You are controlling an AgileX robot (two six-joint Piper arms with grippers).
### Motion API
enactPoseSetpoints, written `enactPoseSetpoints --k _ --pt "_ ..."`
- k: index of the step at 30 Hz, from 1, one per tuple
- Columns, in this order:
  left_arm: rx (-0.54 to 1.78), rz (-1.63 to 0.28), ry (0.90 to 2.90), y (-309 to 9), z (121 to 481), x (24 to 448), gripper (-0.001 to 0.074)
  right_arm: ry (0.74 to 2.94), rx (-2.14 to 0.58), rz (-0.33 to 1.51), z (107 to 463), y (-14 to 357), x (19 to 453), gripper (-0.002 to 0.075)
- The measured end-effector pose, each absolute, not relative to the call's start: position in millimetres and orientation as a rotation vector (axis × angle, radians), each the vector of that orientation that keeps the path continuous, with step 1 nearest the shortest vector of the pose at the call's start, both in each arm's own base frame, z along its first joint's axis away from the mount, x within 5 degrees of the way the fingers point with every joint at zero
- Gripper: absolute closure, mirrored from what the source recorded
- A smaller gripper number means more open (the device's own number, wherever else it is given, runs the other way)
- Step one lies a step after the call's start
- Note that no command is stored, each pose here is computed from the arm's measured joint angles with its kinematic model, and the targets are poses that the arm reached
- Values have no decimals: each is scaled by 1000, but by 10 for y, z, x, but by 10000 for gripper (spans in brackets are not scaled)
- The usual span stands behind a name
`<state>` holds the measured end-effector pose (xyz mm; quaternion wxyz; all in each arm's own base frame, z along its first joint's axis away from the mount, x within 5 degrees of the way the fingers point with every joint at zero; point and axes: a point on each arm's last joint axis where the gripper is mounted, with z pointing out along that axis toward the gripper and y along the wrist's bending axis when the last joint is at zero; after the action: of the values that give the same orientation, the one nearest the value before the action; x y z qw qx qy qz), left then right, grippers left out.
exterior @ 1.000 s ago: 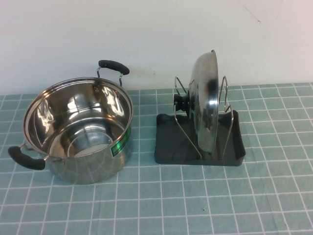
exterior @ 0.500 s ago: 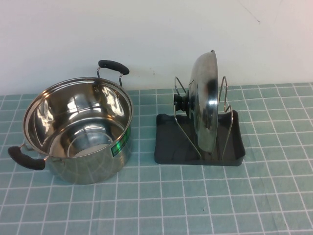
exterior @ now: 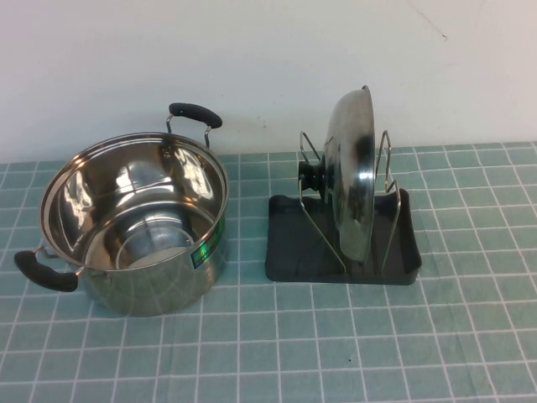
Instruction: Put pot lid on rack
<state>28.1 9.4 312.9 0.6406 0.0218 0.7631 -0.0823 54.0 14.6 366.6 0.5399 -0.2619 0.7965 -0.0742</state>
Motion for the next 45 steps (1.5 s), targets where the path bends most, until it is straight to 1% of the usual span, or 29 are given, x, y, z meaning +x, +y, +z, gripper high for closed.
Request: enactPoseSetpoints --k 3,5,8,12,14,19,31,33,40,45 --pt "59 -205 1691 99 2941 236 736 1881 -639 -151 3322 170 406 727" --pt "65 -204 1698 91 2808 249 736 1860 -633 -147 3117 173 324 727" --pt "70 -201 1741 71 2659 291 737 1839 -631 -154 2889 173 244 727" --pt "72 -212 1757 53 2594 312 736 1843 -634 -158 2652 170 228 727" --pt "73 -212 1758 52 2588 315 736 1833 -623 -164 2588 165 255 727" --pt "71 -216 1756 50 2590 314 736 1827 -606 -169 2505 158 307 727" --pt "78 -204 1754 49 2563 328 737 1814 -598 -174 2517 155 313 727" --pt "81 -193 1753 43 2504 356 737 1814 -598 -174 2517 155 313 727" --pt "-62 -174 1744 24 2313 427 736 1814 -598 -174 2517 155 313 727" --pt "-163 -174 1719 4 1988 526 736 1814 -598 -174 2517 155 313 727"
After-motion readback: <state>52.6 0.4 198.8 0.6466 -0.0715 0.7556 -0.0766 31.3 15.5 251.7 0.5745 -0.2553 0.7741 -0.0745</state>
